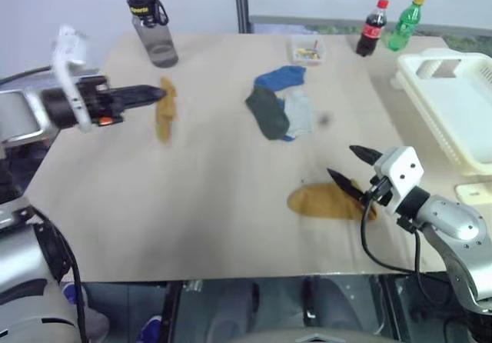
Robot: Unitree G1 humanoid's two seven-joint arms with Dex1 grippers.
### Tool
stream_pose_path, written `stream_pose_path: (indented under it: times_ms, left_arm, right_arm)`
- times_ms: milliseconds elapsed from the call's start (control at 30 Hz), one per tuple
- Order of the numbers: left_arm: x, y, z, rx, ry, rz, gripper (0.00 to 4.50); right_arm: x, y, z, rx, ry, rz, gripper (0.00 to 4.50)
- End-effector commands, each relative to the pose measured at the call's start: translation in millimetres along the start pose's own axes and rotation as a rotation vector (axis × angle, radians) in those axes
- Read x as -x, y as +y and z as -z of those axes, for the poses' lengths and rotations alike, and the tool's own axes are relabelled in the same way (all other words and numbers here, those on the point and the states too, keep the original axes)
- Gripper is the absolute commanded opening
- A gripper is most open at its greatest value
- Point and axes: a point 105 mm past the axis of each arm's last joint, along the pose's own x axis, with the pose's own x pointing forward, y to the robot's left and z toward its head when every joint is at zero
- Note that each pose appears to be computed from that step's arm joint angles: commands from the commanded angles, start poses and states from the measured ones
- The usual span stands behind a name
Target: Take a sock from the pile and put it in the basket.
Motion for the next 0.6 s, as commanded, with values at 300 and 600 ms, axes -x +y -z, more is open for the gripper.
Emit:
stream_pose_path:
  times_ms: [300,600]
  left_arm:
    - [-168.0,-9.3,119.3,0.097,0.3,-0.015,0.96]
    - [-126.5,-6.4,63.3,-0.086,0.048,0.111,3.03]
  right_arm:
    - [10.0,9.6,-9.1,0.003,-0.006,0.076,3.34]
    - [3.5,13.1,-1.1,-0.072,0.045,0.132,3.34]
